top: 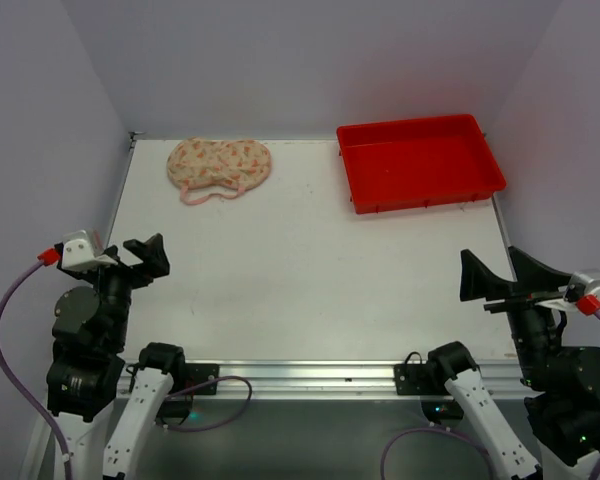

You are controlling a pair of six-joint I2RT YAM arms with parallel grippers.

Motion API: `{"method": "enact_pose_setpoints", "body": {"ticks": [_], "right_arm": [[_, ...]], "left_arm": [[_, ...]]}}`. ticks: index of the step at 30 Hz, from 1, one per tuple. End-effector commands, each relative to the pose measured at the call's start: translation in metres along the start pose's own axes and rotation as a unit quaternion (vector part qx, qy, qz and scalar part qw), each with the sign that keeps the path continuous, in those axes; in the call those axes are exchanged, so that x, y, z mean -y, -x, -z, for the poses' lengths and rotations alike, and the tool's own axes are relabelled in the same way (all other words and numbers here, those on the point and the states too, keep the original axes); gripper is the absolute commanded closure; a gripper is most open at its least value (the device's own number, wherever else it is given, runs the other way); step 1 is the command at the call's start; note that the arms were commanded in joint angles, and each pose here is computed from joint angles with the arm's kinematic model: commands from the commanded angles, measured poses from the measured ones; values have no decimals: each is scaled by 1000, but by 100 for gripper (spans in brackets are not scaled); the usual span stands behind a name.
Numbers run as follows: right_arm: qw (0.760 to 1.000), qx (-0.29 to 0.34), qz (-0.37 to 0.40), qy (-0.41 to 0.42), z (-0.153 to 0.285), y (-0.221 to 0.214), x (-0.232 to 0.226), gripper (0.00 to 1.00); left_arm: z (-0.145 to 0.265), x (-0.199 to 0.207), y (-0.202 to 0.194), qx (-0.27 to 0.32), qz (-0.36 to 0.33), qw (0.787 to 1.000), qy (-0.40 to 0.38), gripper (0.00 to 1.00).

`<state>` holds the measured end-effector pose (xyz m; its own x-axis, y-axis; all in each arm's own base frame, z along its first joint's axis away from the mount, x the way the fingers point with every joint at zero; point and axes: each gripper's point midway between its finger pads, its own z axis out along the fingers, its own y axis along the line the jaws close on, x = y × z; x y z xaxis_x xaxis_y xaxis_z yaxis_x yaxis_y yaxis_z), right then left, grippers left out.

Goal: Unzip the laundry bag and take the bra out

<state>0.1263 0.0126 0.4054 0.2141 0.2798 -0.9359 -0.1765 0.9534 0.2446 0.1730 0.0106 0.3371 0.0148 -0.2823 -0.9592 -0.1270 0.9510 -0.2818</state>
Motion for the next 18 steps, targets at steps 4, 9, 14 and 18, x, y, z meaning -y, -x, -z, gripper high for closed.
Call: {"method": "enact_pose_setpoints", "body": {"ticks": [4,9,14,18], "right_arm": [[999,-12,-15,26,-8,0,-13,1],[993,-67,-26,90,-14,-27,-38,1],[979,-136,-54,144,-22,-70,-60,1],[966,-190,-88,153,-27,-100,-69,1]], "left_arm": [[-32,14,-24,-40,-2,999,-18,0],[-83,31,-48,-76,11,997,-24,0],[-157,50,-81,-114,49,992,-16,0],[-228,66,-94,-109,106,988,9,0]]}}
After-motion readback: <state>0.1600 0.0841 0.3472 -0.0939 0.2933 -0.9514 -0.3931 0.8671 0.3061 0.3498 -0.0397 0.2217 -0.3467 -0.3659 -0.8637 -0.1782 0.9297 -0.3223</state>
